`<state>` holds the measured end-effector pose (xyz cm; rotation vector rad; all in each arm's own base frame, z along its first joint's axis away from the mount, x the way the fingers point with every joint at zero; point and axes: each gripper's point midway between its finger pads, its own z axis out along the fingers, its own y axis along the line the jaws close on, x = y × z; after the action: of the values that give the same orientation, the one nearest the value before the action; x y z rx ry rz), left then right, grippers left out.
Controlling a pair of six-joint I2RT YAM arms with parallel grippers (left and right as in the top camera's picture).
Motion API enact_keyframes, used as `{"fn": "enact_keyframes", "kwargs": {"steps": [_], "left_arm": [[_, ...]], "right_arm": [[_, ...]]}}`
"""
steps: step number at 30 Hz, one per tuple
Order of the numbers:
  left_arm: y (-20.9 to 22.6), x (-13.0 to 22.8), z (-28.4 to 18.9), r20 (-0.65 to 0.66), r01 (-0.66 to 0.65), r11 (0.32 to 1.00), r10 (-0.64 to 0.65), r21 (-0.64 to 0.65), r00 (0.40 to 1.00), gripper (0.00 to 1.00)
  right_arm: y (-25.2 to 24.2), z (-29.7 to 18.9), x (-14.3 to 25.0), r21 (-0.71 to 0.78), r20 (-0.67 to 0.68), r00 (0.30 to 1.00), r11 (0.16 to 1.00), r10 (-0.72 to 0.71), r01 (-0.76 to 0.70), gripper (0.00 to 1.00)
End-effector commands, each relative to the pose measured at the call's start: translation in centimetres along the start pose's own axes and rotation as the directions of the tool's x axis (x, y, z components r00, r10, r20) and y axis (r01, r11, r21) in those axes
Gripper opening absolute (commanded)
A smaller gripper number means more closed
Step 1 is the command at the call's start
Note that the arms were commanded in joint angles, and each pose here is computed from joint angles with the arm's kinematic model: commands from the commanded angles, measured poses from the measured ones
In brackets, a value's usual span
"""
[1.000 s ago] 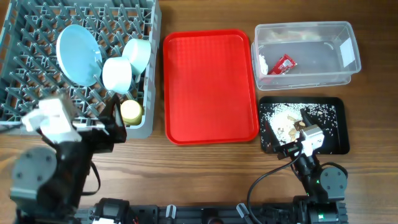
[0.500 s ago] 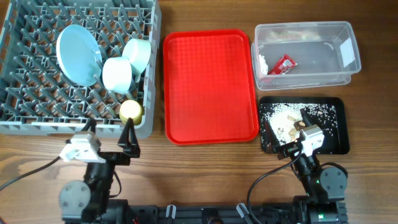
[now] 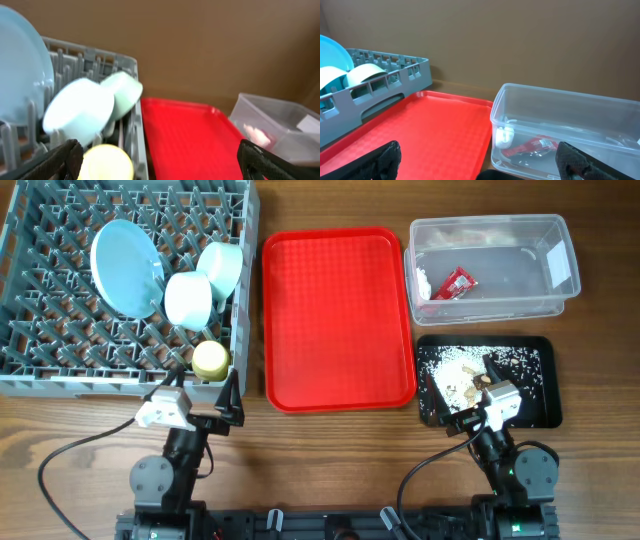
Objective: Sort waste into correct bins and load items into the dishwasher rack
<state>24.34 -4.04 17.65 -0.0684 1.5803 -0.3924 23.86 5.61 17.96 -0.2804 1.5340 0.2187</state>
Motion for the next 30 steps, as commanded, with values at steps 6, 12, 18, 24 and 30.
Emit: {"fn": "enact_keyframes", "kwargs": {"steps": [6,12,18,24,30], "left_arm": [[0.5,0.9,-0.1,-0.030,-0.006,0.999,0.005,-0.031,1.000,1.00],[0.7,1.7,-0.1,-0.062,-0.003,0.999,0.001,-0.041,0.998,1.00],[0.7,1.7,-0.1,-0.062,-0.003,0.999,0.000,-0.042,0.998,1.00],[0.7,1.7,-0.1,-0.062,-0.003,0.999,0.001,-0.041,0.998,1.00],[0.7,1.7,-0.1,-0.063,-0.003,0.999,0.001,-0.041,0.998,1.00]], "right_arm": [[0.1,0.0,-0.2,-0.010,0.010,1.000,1.000,0.008,-0.008,1.00],[0.2,0.0,-0.2,-0.010,0.009,1.000,1.000,0.009,-0.008,1.00],[0.2,0.0,-0.2,-0.010,0.009,1.000,1.000,0.009,-0.008,1.00],[0.1,0.0,-0.2,-0.010,0.009,1.000,1.000,0.009,-0.008,1.00],[0.1,0.0,-0.2,-0.010,0.010,1.000,1.000,0.008,-0.008,1.00]]}}
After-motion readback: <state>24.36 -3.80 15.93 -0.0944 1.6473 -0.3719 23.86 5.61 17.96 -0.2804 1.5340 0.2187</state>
